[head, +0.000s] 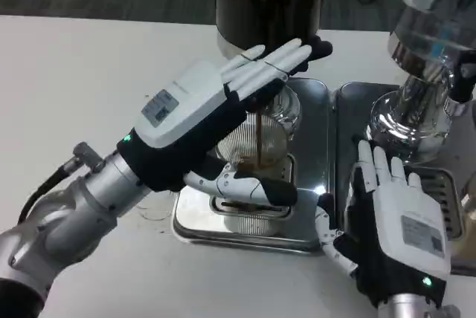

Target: Grasp the cup under the faucet to collect the drink, then remove the cup.

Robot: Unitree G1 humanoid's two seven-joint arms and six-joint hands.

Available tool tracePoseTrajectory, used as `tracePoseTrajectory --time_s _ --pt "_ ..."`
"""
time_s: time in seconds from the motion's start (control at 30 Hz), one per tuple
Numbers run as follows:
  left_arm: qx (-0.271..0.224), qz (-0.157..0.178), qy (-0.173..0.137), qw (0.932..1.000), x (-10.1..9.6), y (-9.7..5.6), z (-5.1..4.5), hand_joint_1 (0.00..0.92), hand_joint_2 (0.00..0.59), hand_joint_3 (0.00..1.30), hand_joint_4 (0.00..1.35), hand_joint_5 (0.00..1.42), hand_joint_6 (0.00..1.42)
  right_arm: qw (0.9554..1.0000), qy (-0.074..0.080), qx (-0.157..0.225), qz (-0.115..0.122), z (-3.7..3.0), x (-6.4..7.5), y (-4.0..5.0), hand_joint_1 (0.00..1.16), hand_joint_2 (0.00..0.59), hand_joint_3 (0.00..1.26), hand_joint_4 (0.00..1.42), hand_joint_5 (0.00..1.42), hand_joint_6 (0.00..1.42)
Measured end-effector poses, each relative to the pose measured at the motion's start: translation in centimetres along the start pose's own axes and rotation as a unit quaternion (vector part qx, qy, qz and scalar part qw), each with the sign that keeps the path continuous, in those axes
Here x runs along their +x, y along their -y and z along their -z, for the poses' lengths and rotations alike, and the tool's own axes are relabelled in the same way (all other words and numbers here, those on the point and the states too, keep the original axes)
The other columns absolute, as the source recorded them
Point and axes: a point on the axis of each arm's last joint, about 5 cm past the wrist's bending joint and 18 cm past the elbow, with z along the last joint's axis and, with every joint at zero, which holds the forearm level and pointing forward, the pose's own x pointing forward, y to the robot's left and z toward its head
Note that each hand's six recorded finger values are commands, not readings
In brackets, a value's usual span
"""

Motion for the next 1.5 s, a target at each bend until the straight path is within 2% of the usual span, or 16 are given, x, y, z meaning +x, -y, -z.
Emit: tracePoseTrajectory --time_s 0.03,0.13,0.3,0.37,0.53,0.6,0.67,0.7,0.77,0.87,0.97,1.27,1.5 --pt "0.0 0.0 0.001 1.0 0.0 0.0 -0.01 0.0 0.091 0.06 0.0 0.2 0.08 0.9998 -0.005 0.019 -0.004 0.09 0.1 0.11 0.33 0.402 0.0 0.0 0.0 0.0" --pt "-0.001 0.0 0.002 1.0 0.0 0.1 -0.03 0.0 0.092 0.06 0.0 0.2 0.08 0.9996 -0.006 0.028 -0.006 0.15 0.2 0.28 0.35 0.36 0.0 0.0 0.0 0.0" --pt "-0.001 0.002 0.003 1.0 0.1 0.0 0.01 0.0 0.097 0.06 0.0 0.2 0.08 0.9977 0.015 0.064 -0.012 -0.27 0.7 0.98 0.48 0.286 0.0 0.0 0.0 0.0" --pt "-0.001 0.002 0.003 1.0 0.1 0.0 0.02 0.0 0.1 0.06 0.0 0.2 0.09 0.9966 0.016 0.078 -0.019 -0.25 0.8 1.07 0.51 0.27 0.0 0.0 0.0 0.0" --pt "-0.003 0.0 0.002 1.0 0.1 0.0 0.09 0.0 0.108 0.06 0.0 0.2 0.09 0.9896 0.018 0.134 -0.048 -0.12 1.3 1.46 0.62 0.229 0.0 0.0 0.0 0.0" --pt "-0.006 -0.002 0.001 1.0 0.0 0.0 0.12 0.0 0.11 0.07 0.0 0.2 0.09 0.986 0.031 0.154 -0.057 -0.15 1.9 1.73 0.66 0.215 0.0 0.0 0.0 0.0" --pt "-0.01 -0.006 -0.001 0.9999 0.0 0.0 0.16 0.0 0.111 0.07 0.0 0.2 0.09 0.9812 0.053 0.171 -0.073 -0.15 2.4 1.89 0.67 0.213 0.0 0.0 0.0 0.0" --pt "-0.012 -0.006 -0.001 0.9999 0.0 0.0 0.19 0.0 0.112 0.07 0.0 0.2 0.09 0.9784 0.063 0.18 -0.08 -0.15 2.7 1.84 0.67 0.213 0.0 0.0 0.0 0.0" --pt "-0.012 -0.006 0.001 0.9999 0.0 0.0 0.2 0.0 0.113 0.07 0.0 0.2 0.09 0.9731 0.072 0.198 -0.092 -0.02 3.1 1.65 0.67 0.211 0.0 0.0 0.0 0.0" --pt "-0.012 -0.006 0.002 0.9999 0.1 0.0 0.2 0.0 0.116 0.08 0.0 0.21 0.08 0.9653 0.072 0.225 -0.111 0.35 3.5 1.22 0.67 0.206 0.0 0.0 0.0 0.0" --pt "-0.012 -0.006 0.002 0.9999 0.1 0.0 0.19 0.0 0.117 0.08 0.0 0.22 0.07 0.9609 0.067 0.239 -0.122 0.64 3.8 0.9 0.67 0.204 0.0 0.0 0.0 0.0" --pt "-0.013 -0.007 0.001 0.9999 0.1 0.0 0.2 0.0 0.125 0.09 0.0 0.22 0.06 0.9568 0.085 0.247 -0.128 0.4 4.8 0.43 0.67 0.201 0.0 0.0 0.0 0.0" --pt "-0.013 -0.008 0.0 0.9999 0.0 0.0 0.22 0.0 0.127 0.09 0.0 0.22 0.06 0.9515 0.088 0.261 -0.138 0.21 5.5 -0.15 0.67 0.201 0.0 0.0 0.0 0.0"
